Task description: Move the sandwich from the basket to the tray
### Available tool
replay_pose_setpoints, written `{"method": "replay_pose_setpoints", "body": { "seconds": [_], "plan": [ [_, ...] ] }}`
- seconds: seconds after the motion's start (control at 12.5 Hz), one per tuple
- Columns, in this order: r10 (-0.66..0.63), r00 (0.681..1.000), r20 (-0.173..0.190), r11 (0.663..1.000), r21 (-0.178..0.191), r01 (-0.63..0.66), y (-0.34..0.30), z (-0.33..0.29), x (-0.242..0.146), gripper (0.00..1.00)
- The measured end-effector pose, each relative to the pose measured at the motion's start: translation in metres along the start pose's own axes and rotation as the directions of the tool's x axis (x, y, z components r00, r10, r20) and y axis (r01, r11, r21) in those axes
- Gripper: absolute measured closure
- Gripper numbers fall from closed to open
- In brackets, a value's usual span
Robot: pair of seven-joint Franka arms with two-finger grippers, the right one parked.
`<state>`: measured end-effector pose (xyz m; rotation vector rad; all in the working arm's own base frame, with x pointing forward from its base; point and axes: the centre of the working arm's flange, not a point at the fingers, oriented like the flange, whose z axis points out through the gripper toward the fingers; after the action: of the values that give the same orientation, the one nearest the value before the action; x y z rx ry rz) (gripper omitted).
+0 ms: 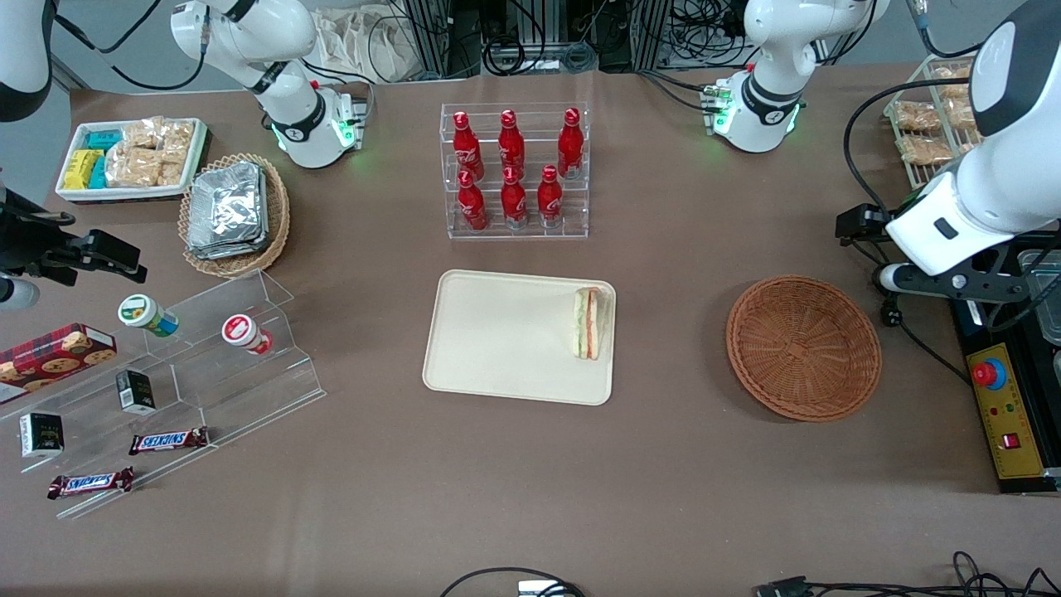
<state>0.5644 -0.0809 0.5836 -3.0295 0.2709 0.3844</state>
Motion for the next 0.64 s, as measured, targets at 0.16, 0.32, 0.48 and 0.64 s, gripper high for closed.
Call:
{"method": "replay_pose_setpoints", "body": {
  "seconds": [0.16, 0.32, 0.48, 0.64],
  "plan": [
    [0.001, 1.0, 0.007, 1.0, 0.003, -0.001, 0.002, 0.003, -0.003, 0.0],
    [0.001, 1.0, 0.01, 1.0, 0.006, -0.001, 0.004, 0.003, -0.006, 0.0],
    [-0.006, 1.0, 0.013, 1.0, 0.021, 0.006, 0.007, 0.004, -0.013, 0.0],
    [-0.028, 1.0, 0.01, 0.999, 0.022, 0.028, -0.002, 0.002, -0.019, 0.0]
  ]
}}
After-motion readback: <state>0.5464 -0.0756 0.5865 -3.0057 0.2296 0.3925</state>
